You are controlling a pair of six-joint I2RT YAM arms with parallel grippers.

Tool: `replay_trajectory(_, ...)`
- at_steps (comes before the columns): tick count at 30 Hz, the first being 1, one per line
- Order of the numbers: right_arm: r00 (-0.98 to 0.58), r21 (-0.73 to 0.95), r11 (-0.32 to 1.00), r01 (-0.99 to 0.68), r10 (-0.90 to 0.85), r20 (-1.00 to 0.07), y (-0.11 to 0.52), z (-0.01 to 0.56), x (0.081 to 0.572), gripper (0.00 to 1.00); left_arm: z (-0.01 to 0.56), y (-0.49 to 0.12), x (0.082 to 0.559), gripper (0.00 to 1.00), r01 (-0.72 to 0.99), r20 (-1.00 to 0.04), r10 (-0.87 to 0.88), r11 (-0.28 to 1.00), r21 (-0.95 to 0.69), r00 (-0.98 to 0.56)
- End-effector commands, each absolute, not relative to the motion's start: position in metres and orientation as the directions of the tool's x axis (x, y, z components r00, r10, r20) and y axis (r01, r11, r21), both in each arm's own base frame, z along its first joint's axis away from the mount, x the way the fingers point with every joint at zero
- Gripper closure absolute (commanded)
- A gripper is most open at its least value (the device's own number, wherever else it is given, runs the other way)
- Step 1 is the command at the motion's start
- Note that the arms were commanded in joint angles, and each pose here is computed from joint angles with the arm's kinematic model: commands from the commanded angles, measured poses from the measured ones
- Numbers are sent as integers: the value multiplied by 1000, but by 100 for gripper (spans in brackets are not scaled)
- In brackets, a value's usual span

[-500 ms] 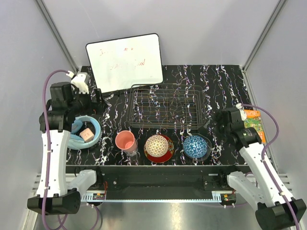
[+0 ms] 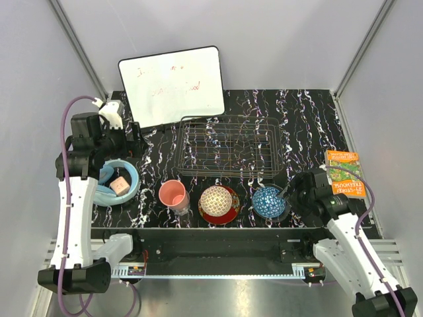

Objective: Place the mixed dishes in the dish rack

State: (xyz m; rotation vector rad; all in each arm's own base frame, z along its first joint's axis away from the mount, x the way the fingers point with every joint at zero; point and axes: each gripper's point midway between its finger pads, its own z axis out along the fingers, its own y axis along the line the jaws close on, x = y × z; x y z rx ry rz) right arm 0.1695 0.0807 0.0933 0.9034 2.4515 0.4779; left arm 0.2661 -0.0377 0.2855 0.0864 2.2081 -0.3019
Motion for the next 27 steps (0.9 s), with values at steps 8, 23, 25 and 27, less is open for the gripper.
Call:
replay_trajectory(8, -698, 455, 725, 516, 664, -267, 86, 66, 164, 34, 295, -28, 275, 1, 159, -828, -13, 980, -123, -561)
replay_trajectory(23, -731, 449, 744, 496, 636, -247, 96, 52, 168, 63, 287, -31, 276, 1, 185, -824, 1, 975, -126, -567)
replay_trajectory(25, -735, 451, 746, 490, 631, -246, 97, 52, 168, 69, 285, -31, 275, 1, 191, -825, 10, 974, -119, -565)
replay_trajectory(27, -740, 450, 750, 485, 626, -246, 98, 51, 167, 77, 282, -30, 275, 1, 192, -823, 17, 975, -112, -568)
